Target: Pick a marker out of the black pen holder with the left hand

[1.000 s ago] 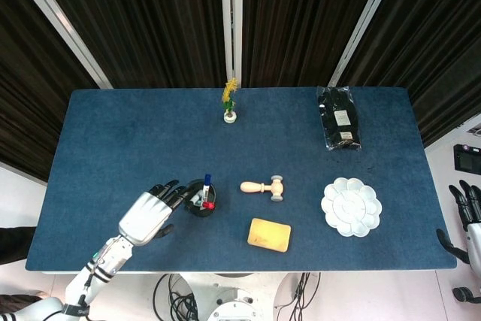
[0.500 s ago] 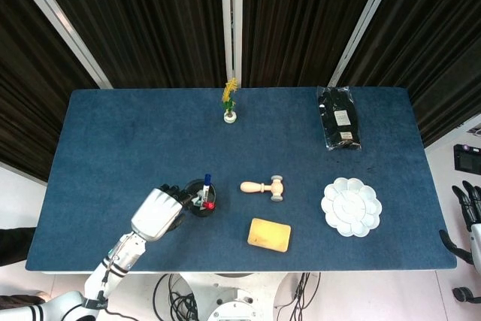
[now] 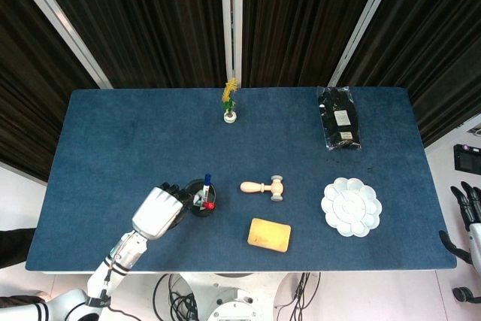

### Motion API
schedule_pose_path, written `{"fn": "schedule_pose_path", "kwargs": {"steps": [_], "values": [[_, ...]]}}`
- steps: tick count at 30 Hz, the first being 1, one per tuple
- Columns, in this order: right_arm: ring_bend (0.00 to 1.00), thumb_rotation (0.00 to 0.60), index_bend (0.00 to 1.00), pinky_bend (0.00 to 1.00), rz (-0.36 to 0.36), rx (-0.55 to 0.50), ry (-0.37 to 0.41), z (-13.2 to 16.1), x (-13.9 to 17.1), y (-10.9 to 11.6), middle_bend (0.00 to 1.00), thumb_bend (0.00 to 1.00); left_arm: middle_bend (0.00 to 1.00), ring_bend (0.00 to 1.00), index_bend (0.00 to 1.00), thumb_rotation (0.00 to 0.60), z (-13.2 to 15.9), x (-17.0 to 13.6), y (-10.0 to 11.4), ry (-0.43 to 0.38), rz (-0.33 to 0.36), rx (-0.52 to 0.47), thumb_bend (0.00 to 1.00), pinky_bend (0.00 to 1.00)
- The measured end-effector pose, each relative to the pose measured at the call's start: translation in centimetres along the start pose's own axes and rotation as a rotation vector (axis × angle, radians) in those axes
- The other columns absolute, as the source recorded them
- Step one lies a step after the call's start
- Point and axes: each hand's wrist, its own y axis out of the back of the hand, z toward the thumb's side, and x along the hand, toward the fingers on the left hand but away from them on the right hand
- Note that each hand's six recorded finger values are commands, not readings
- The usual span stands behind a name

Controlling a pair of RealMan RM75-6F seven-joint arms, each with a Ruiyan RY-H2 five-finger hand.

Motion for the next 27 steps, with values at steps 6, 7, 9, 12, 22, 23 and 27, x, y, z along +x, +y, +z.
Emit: {"fn": "schedule_pose_path", "kwargs": {"steps": [6,7,9,12,22,23,27], "values": [[0.00,0.600,0.00,0.00,-0.001,0.001,-0.005,-0.06,-0.03,0.01,0.00,0.22,0.52,0.49,0.47,0.600,-0.18,-0.04,-0.23,0.004,-0.002,-0.005,0.32,0.59],[0.00,0.600,0.00,0.00,0.000,0.000,-0.005,-0.06,-0.03,0.00,0.00,0.22,0.52,0.49,0.47,0.600,-0.17,-0.03,-0.28,0.004,-0.002,-0.006,0.32,0.59],[0.00,0.600,0.00,0.00,0.000,0.001,-0.006,-0.06,-0.03,-0.01,0.00,0.22,0.52,0.49,0.47,0.600,-0.11,-0.01,-0.32,0.004,-0.001,-0.007,0.32,0.59],[0.00,0.600,0.00,0.00,0.000,0.000,-0.008,-0.10,-0.04,-0.05,0.00,0.22,0.52,0.49,0.47,0.600,0.03,0.06,-0.34,0.001,0.000,-0.007,0.32,0.60],[0.00,0.600,0.00,0.00,0.002,-0.005,-0.011,-0.18,-0.14,-0.20,0.00,0.22,0.55,0.52,0.49,0.600,0.08,0.44,-0.25,0.009,0.020,-0.019,0.34,0.60],[0.00,0.600,0.00,0.00,0.003,-0.005,-0.010,-0.18,-0.16,-0.22,0.00,0.22,0.55,0.52,0.49,0.600,0.05,0.46,-0.29,0.010,0.019,-0.018,0.34,0.60],[0.00,0.600,0.00,0.00,0.005,-0.005,-0.012,-0.20,-0.22,-0.28,0.00,0.22,0.56,0.54,0.52,0.600,0.07,0.56,-0.46,0.011,0.014,-0.019,0.34,0.61]]}}
